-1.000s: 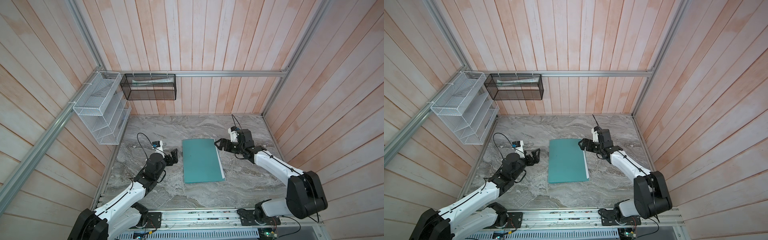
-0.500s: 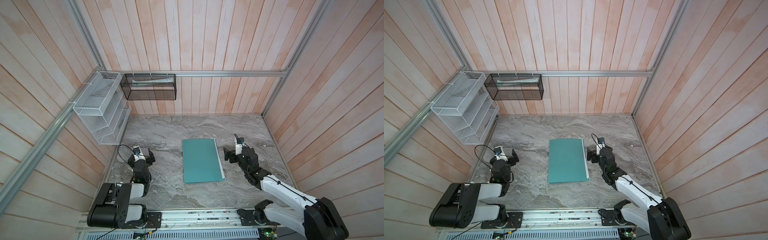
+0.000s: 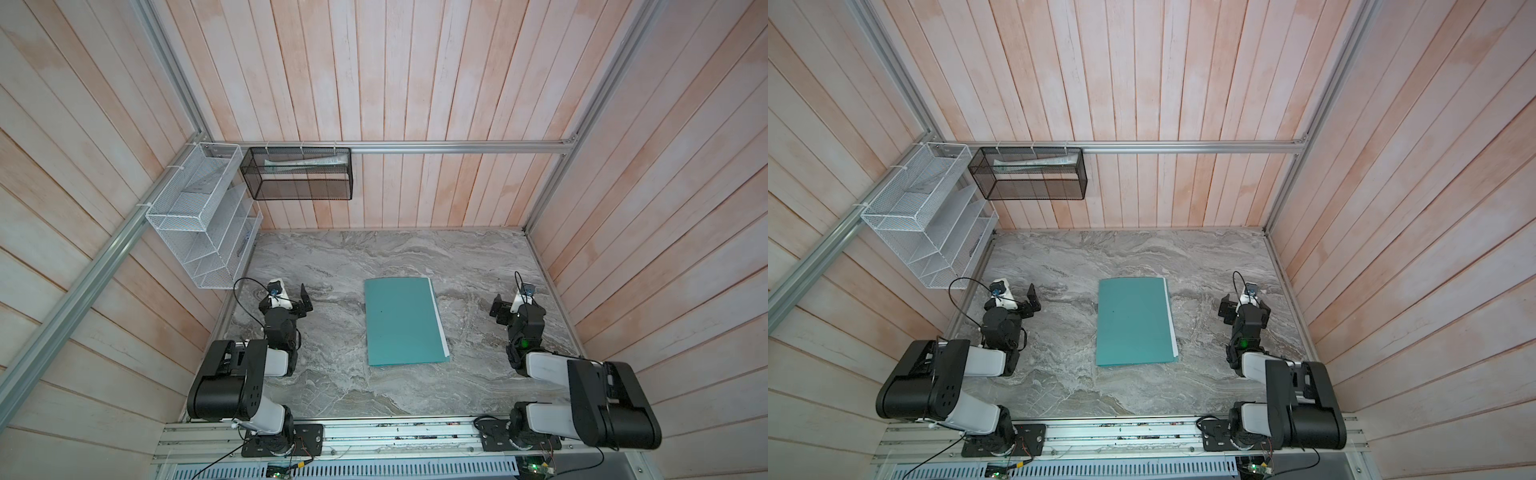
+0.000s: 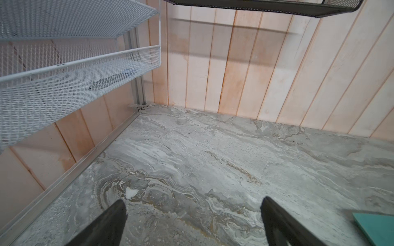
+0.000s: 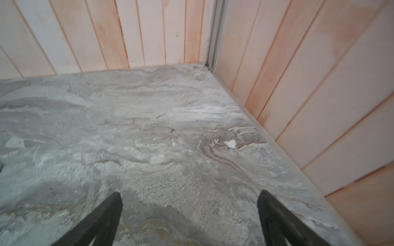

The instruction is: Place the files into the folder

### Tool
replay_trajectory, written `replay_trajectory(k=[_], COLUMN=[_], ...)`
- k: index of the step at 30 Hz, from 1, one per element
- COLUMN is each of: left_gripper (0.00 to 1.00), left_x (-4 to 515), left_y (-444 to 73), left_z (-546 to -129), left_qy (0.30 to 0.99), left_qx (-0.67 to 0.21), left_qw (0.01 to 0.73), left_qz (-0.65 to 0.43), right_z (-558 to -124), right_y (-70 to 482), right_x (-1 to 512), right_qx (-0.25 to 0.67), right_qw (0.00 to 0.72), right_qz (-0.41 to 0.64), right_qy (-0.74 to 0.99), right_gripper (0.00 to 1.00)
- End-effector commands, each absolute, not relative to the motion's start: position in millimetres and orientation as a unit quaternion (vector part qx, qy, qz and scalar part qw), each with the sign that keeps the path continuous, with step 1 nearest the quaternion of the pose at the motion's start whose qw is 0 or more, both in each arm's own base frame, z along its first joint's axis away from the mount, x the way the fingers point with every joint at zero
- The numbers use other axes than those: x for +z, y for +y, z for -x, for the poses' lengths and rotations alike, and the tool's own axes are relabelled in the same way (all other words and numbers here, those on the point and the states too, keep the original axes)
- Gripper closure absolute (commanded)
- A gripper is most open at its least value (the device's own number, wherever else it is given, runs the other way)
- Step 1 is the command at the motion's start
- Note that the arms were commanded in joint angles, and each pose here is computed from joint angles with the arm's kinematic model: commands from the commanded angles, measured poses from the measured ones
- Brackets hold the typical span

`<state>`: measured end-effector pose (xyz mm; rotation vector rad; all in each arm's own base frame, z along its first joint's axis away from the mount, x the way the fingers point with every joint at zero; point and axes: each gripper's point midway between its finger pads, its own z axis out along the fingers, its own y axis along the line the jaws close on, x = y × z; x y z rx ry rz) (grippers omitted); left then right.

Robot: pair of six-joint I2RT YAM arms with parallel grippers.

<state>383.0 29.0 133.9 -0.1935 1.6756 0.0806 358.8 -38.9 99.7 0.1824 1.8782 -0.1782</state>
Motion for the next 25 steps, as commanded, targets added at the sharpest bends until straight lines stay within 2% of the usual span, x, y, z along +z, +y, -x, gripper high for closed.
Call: replay_trajectory(k=[1,3,7,17,19,25], left_gripper=[0.00,0.00,0.00,0.00,0.00,0.00], left_x=[129.5,129.5,129.4,128.5,126.3,127.8], left_y=[27.3,27.1,27.4,25.4,13.6,14.0], left_z=[-384.8,-385.0,-384.8,-386.5,-391.6,-388.8], left_qy=[0.750,0.750,0.750,0.752,0.761,0.758], left_qx=[0.042,0.042,0.042,0.042,0.007,0.008], left_qw=[0.656,0.656,0.656,0.654,0.647,0.651], left_qz=[0.075,0.074,0.075,0.069,0.032,0.032], right_z=[-381.5,-368.6,-374.6,-373.6,-373.5,-373.5], right_y=[-14.8,-18.3,-36.1,-35.3,-35.3,-35.3], right_x=[127.3,135.2,123.2,124.8,124.8,124.4], right_qx=[-0.020,-0.022,-0.049,-0.054,-0.054,-0.054], right_qw=[0.645,0.691,0.649,0.654,0.654,0.653], right_qz=[-0.022,-0.035,-0.083,-0.081,-0.082,-0.081], right_qy=[0.764,0.722,0.755,0.750,0.750,0.751], right_gripper=[0.02,0.02,0.02,0.02,0.02,0.02])
